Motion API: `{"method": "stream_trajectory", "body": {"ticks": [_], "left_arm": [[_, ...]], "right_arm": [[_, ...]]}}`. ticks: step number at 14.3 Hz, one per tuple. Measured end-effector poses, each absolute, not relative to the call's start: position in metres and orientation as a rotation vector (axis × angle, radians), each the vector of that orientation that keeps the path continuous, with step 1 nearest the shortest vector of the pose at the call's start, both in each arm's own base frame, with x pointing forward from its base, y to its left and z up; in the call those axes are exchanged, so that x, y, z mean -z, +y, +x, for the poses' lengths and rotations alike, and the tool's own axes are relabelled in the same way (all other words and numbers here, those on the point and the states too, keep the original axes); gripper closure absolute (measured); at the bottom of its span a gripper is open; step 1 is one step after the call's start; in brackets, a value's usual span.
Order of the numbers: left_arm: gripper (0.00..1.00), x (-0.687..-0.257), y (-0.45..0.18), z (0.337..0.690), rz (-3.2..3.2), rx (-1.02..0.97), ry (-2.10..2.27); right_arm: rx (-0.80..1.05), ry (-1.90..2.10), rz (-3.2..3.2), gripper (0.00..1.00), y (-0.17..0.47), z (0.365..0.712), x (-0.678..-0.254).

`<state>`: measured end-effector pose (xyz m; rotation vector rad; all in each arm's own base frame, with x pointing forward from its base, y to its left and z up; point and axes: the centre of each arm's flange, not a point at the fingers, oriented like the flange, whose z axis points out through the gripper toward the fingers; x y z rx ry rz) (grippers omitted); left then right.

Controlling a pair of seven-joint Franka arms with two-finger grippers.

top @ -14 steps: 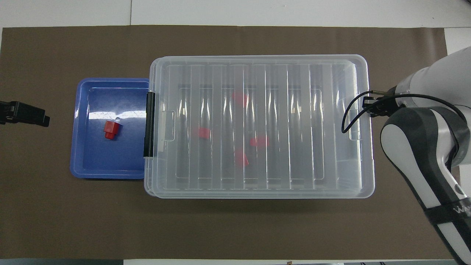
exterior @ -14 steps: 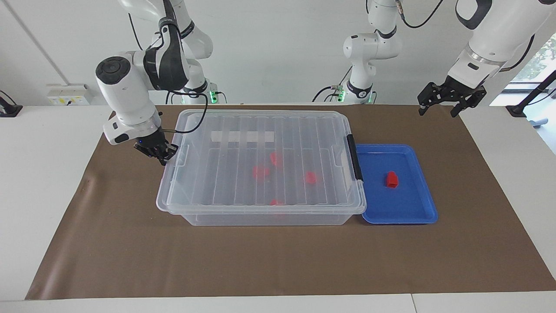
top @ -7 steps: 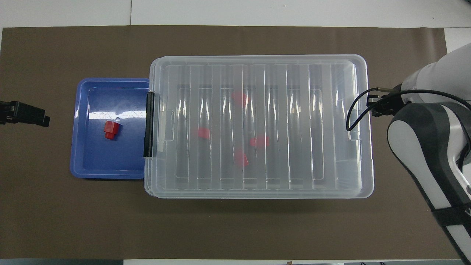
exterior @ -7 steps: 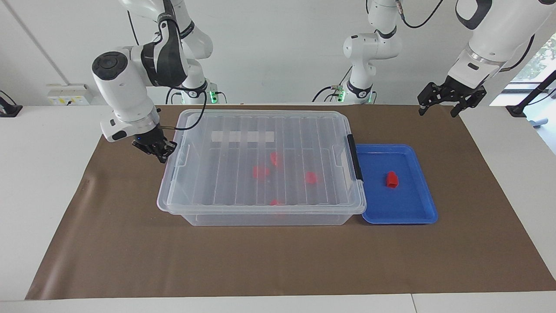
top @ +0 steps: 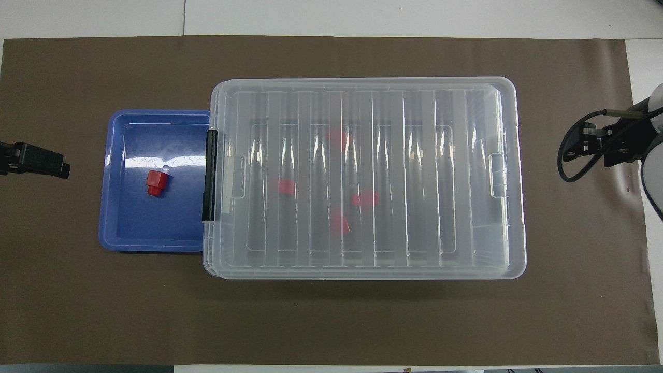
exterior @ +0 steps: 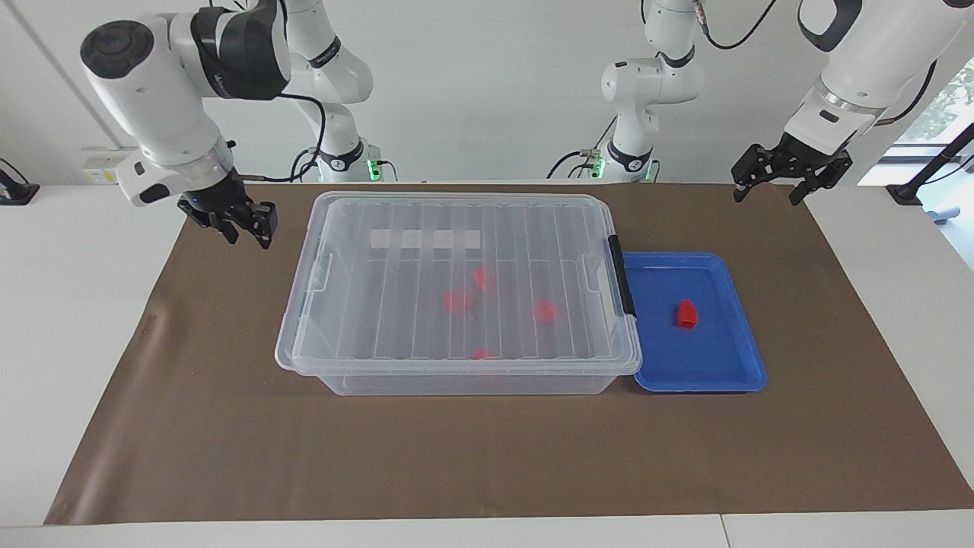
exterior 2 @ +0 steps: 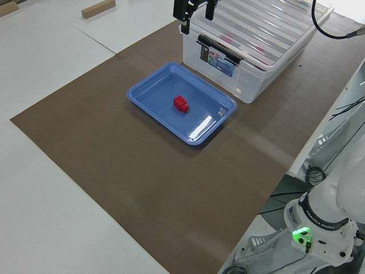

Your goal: Place red block in blue tray from box

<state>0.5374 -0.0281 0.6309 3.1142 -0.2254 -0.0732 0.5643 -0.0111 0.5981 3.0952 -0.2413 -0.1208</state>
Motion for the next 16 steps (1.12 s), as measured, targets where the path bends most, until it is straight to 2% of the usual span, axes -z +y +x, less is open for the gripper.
{"method": "stream_trajectory", "body": {"ticks": [2, 3, 16], "left_arm": [[0.0, -0.631, -0.028, 0.537, 3.114, 0.073, -0.225], [0.0, -0.631, -0.028, 0.537, 3.114, 0.073, -0.225], [0.0, -0.631, -0.028, 0.537, 3.114, 0.074, -0.224]], "right_arm": [[0.144, -0.22, 3.096, 0.05, -0.021, 0.556, -0.62], [0.151, -0.217, 3.096, 0.0, -0.023, 0.553, -0.624], [0.156, -0.201, 3.097, 0.0, -0.029, 0.553, -0.625]]}}
